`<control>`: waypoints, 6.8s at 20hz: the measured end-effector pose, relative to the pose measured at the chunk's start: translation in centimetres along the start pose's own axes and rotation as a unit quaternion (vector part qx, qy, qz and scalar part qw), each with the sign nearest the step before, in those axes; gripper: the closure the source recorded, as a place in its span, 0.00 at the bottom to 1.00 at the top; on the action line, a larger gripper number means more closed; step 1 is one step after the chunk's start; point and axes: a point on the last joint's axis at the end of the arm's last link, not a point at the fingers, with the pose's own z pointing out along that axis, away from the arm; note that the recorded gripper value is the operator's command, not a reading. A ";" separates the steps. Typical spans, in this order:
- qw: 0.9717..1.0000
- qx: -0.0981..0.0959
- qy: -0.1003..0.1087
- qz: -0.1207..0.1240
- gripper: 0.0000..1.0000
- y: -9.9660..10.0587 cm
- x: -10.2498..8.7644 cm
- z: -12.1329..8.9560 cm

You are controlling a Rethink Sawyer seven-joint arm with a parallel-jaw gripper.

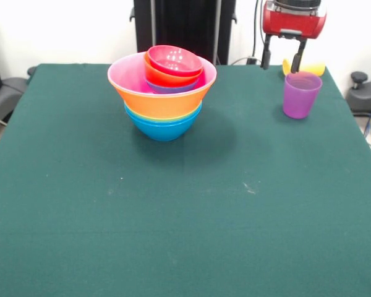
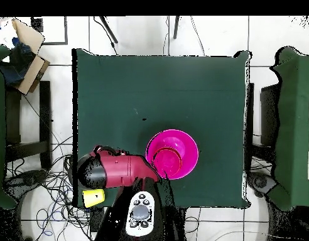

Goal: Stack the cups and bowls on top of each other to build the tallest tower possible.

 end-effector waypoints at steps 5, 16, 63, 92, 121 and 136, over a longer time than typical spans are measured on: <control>1.000 0.000 0.003 -0.005 0.00 0.5 0.6 0.6; 1.000 0.003 0.014 -0.016 0.00 1.9 2.1 1.3; 0.999 0.029 0.015 -0.008 0.00 0.0 4.9 7.5; 0.998 -0.008 -0.054 0.019 0.00 2.0 -1.0 -2.6; 0.998 -0.007 -0.053 0.021 0.00 1.7 -0.3 -3.2; 0.999 -0.005 -0.044 0.016 0.00 1.9 1.0 -2.9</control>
